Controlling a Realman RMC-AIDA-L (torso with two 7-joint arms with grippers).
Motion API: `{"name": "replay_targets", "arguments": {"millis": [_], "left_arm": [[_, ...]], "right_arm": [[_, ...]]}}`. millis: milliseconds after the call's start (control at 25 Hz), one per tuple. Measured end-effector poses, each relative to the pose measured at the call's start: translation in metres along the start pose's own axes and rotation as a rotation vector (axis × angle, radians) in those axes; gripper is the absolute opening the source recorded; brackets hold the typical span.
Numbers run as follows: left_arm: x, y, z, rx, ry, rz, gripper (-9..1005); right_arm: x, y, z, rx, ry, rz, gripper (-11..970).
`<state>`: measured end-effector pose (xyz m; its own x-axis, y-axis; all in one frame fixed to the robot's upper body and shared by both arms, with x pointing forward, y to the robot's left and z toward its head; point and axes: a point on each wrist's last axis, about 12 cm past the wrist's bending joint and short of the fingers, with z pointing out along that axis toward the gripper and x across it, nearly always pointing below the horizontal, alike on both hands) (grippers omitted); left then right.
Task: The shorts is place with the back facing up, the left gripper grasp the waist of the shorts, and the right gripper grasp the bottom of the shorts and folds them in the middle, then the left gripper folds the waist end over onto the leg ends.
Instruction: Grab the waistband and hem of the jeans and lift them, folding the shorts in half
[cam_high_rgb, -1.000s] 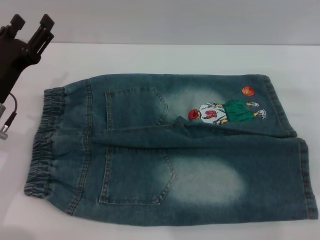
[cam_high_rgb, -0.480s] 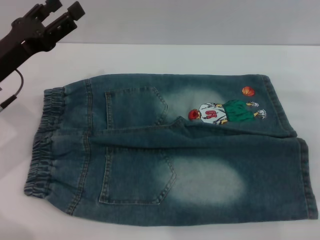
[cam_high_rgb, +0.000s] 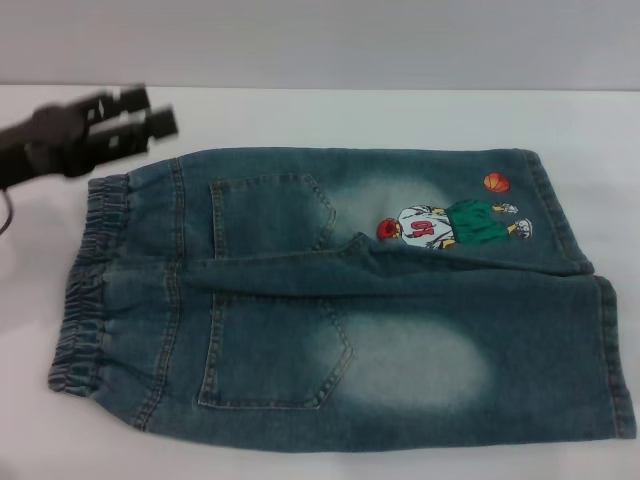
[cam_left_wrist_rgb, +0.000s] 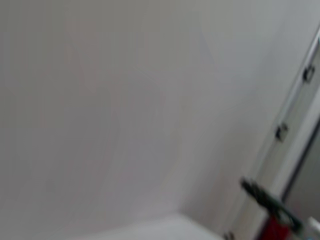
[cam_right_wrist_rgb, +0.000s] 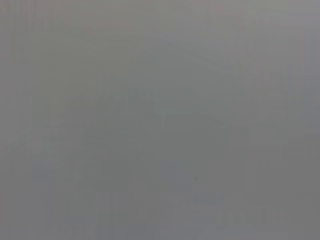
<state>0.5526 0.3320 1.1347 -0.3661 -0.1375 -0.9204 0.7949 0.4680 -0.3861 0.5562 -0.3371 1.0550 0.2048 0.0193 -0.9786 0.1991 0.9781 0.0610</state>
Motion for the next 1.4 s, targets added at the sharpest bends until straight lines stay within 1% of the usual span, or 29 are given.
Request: {"name": "replay_targets", "arguments": {"millis": [40,80,160,200,240,280,400,520,560,600,720,880,1000,1200,1400], "left_arm": [[0.001,0.0,-0.008,0.009,0.056,-0.029,822],[0.001,0.0,-0.008,0.009,0.056,-0.029,822],[0.003,-0.001,-0.02,0.013,0.106,-0.063,821],[0.003,-0.001,-0.02,0.013,0.106,-0.063,821],[0.007,-0.002,-0.04,-0.003,0.157,-0.111,821],[0.007,-0.002,-0.043,-0.009,0.164,-0.118,821],[0.013,-0.003,-0.064,-0.056,0.189,-0.169,821],[0.018,-0.005,-0.08,-0.091,0.201,-0.21,820],[0.018,-0.005,-0.08,-0.091,0.201,-0.21,820],[0.023,-0.007,-0.092,-0.109,0.212,-0.239,820],[0.029,-0.012,-0.101,-0.099,0.245,-0.269,820],[0.033,-0.014,-0.109,-0.116,0.3,-0.322,820],[0.037,-0.013,-0.115,-0.147,0.329,-0.352,819],[0.048,-0.009,-0.123,-0.227,0.364,-0.385,819],[0.055,-0.007,-0.122,-0.259,0.396,-0.396,818]], "right_arm": [[0.0,0.0,0.0,-0.003,0.0,0.0,590],[0.0,0.001,0.001,-0.005,0.0,-0.001,590],[0.0,0.001,0.001,-0.007,0.0,-0.002,590],[0.0,0.001,0.001,-0.007,-0.001,-0.003,590],[-0.001,0.001,0.002,-0.008,-0.001,-0.003,590],[-0.001,0.001,0.002,-0.008,-0.002,-0.004,590],[-0.001,0.001,0.003,-0.009,-0.003,-0.006,590],[-0.002,0.001,0.004,-0.014,-0.004,-0.008,591],[-0.002,0.001,0.004,-0.016,-0.004,-0.009,591],[-0.002,0.002,0.004,-0.019,-0.004,-0.01,591],[-0.002,0.002,0.004,-0.027,-0.003,-0.014,591],[-0.001,0.004,0.004,-0.043,0.001,-0.021,591],[0.0,0.004,0.005,-0.043,0.015,-0.021,591],[0.0,0.005,0.006,-0.045,0.02,-0.019,590],[0.0,0.007,0.008,-0.05,0.016,-0.018,590]]}}
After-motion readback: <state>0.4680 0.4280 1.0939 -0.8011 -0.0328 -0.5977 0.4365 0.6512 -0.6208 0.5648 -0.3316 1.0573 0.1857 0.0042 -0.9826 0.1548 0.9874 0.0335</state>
